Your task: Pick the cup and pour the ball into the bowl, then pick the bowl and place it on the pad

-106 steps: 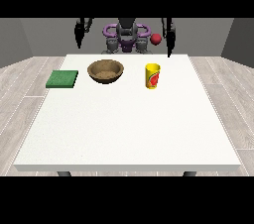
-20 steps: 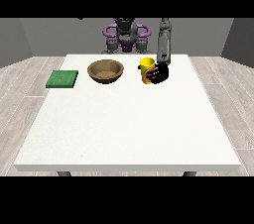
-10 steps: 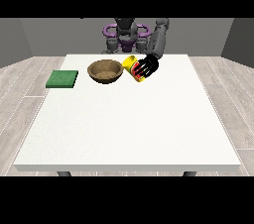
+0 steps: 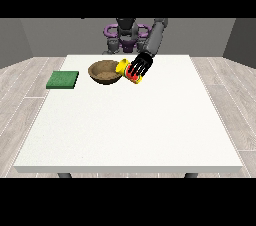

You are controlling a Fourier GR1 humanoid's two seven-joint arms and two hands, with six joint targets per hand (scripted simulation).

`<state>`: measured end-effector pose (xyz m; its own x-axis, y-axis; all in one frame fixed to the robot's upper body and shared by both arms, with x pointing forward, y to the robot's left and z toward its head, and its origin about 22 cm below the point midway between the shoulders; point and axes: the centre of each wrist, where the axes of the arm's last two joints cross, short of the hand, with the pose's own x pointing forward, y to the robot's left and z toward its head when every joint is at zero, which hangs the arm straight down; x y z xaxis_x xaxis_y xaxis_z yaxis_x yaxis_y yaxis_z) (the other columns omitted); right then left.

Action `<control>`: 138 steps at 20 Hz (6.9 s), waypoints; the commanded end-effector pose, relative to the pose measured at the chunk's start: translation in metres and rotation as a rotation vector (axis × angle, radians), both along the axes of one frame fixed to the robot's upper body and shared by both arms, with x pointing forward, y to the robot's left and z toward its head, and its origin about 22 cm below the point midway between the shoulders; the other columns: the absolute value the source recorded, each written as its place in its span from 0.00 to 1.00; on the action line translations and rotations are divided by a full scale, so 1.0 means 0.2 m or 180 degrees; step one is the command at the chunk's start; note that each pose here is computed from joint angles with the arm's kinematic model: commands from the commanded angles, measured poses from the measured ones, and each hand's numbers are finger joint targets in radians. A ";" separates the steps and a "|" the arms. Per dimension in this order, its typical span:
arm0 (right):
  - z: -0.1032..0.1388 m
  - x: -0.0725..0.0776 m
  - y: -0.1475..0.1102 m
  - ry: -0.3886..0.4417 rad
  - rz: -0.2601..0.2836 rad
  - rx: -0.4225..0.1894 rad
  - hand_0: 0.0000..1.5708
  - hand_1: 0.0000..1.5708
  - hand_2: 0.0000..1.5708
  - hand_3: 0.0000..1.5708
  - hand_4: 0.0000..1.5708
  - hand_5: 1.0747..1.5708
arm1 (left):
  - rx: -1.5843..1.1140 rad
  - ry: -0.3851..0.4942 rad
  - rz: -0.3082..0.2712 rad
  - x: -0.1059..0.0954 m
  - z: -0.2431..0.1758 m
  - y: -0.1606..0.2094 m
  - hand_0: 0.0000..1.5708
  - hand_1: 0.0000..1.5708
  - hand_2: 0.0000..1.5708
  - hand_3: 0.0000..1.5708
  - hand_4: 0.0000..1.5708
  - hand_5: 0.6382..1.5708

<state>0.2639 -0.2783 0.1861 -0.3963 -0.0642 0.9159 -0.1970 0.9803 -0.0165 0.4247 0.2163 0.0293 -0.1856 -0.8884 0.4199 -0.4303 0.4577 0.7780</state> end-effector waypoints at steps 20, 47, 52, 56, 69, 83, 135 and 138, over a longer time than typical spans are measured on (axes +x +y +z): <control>-0.30 0.19 0.01 0.0679 -0.0213 0.0004 0.00 0.00 0.00 0.00 0.24 0.99 | 0.3733 -0.0126 -0.0153 -0.03 -0.07 -0.63 0.96 0.96 1.00 1.00 0.68 0.92; -0.31 -0.09 -0.07 0.0486 -0.0276 0.0119 0.00 0.00 0.00 0.00 0.27 0.99 | -0.0704 -0.0167 0.0197 -0.31 -0.27 0.16 0.98 0.98 1.00 1.00 0.94 0.88; -0.34 -0.07 -0.06 0.0526 -0.0283 0.0139 0.00 0.00 0.00 0.00 0.29 0.99 | -0.2557 -0.0031 -0.0398 -0.24 -0.14 -0.14 0.87 0.87 1.00 1.00 0.55 0.99; -0.37 -0.09 -0.02 0.0536 -0.0441 0.0199 0.00 0.00 0.00 0.00 0.34 0.99 | -0.3245 -0.0457 -0.1009 -0.25 -0.08 0.09 0.26 0.26 0.00 0.00 0.17 1.00; -0.40 0.01 0.20 0.0292 -0.0527 0.0204 0.00 0.00 0.00 0.00 0.30 1.00 | -0.3091 -0.0728 -0.1706 -0.14 0.61 0.89 0.00 0.00 0.00 0.00 0.00 0.95; -0.94 0.18 0.02 0.0812 -0.0484 0.0439 0.00 0.00 0.00 0.00 0.19 1.00 | -0.2634 -0.0682 -0.1554 -0.21 1.15 1.04 0.00 0.00 0.00 0.00 0.00 0.97; -0.61 0.54 0.18 0.1818 -0.1314 -0.1120 1.00 1.00 1.00 1.00 0.80 0.80 | -0.2888 -0.0477 -0.1314 -0.39 1.16 1.42 0.00 0.00 0.00 0.00 0.00 0.97; -0.54 0.57 0.07 0.1740 -0.1264 -0.0891 1.00 1.00 1.00 1.00 0.80 0.83 | -0.2841 -0.0724 -0.1373 -0.49 1.36 1.51 0.00 0.00 0.00 0.00 0.00 0.97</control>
<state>0.3728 -0.2428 0.0567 0.1686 0.2760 0.9463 0.1222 0.9468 -0.2979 0.3430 0.4994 0.2975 -0.5685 -0.1011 0.8164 -0.1648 0.9863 0.0074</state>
